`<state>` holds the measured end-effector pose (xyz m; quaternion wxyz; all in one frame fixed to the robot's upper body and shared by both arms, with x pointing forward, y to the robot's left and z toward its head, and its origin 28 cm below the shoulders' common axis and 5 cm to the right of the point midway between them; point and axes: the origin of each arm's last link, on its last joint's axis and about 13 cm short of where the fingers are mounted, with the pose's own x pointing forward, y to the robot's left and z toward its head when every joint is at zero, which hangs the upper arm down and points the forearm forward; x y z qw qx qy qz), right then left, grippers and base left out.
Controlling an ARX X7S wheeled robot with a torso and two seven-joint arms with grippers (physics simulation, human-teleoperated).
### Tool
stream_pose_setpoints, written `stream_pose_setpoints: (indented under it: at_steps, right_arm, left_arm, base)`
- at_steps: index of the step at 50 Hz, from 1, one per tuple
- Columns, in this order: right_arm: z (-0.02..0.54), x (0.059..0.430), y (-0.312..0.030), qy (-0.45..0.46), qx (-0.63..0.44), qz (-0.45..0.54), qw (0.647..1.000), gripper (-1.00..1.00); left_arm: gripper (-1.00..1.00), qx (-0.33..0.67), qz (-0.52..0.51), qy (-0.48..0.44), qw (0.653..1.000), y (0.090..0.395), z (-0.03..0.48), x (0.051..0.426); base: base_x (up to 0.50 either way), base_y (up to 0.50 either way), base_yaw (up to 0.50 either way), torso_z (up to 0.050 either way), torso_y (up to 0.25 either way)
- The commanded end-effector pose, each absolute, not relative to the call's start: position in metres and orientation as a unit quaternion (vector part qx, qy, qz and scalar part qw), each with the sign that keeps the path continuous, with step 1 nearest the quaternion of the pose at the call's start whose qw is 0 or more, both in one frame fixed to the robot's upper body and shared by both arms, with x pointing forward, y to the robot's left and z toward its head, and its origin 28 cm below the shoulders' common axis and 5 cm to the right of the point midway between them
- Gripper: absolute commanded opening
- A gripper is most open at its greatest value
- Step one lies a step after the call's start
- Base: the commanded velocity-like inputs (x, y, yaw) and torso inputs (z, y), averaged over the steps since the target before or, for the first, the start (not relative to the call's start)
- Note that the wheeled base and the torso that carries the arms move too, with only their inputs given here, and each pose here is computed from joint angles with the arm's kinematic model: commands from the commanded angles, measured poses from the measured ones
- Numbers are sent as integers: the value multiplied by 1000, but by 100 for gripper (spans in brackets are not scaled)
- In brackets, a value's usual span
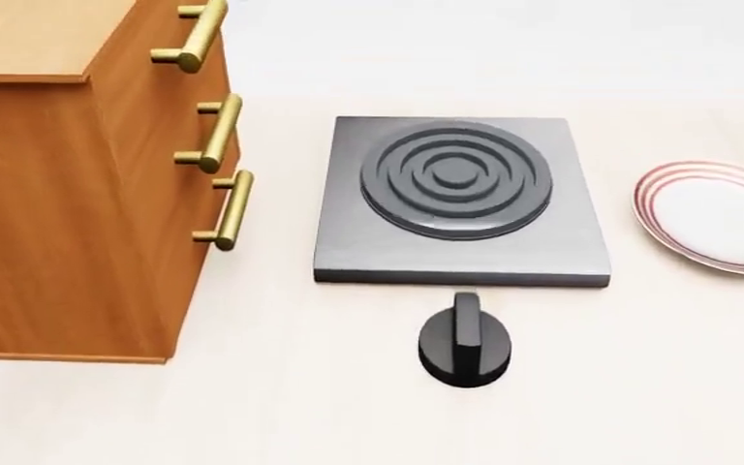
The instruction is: Put the bowl on the stove.
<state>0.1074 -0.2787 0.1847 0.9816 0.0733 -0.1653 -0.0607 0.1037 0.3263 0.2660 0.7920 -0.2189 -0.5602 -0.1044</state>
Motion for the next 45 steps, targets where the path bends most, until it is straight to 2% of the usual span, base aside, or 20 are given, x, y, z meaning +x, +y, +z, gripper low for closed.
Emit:
stream_pose_setpoints:
  at_steps: [1, 35, 40, 45]
  right_arm:
    - [183, 108, -278, -161, 75, -58, 982, 100]
    - [188, 113, -274, -150, 67, -36, 986, 100]
    - [196, 130, -275, -141, 53, -48, 988, 100]
    - [216, 138, -283, -147, 48, -24, 988, 100]
  left_arm:
    - [100, -219, -108, -560, 792, 326, 266, 104]
    - [100, -227, -113, -555, 792, 326, 263, 105]
    - [100, -226, -114, -555, 793, 326, 263, 105]
    - [100, -228, -114, -553, 793, 326, 263, 106]
  base:
    - [500, 0, 0, 0, 15]
    - [500, 0, 0, 0, 1]
    - [500, 0, 0, 0, 0]
    - [0, 0, 0, 0, 0]
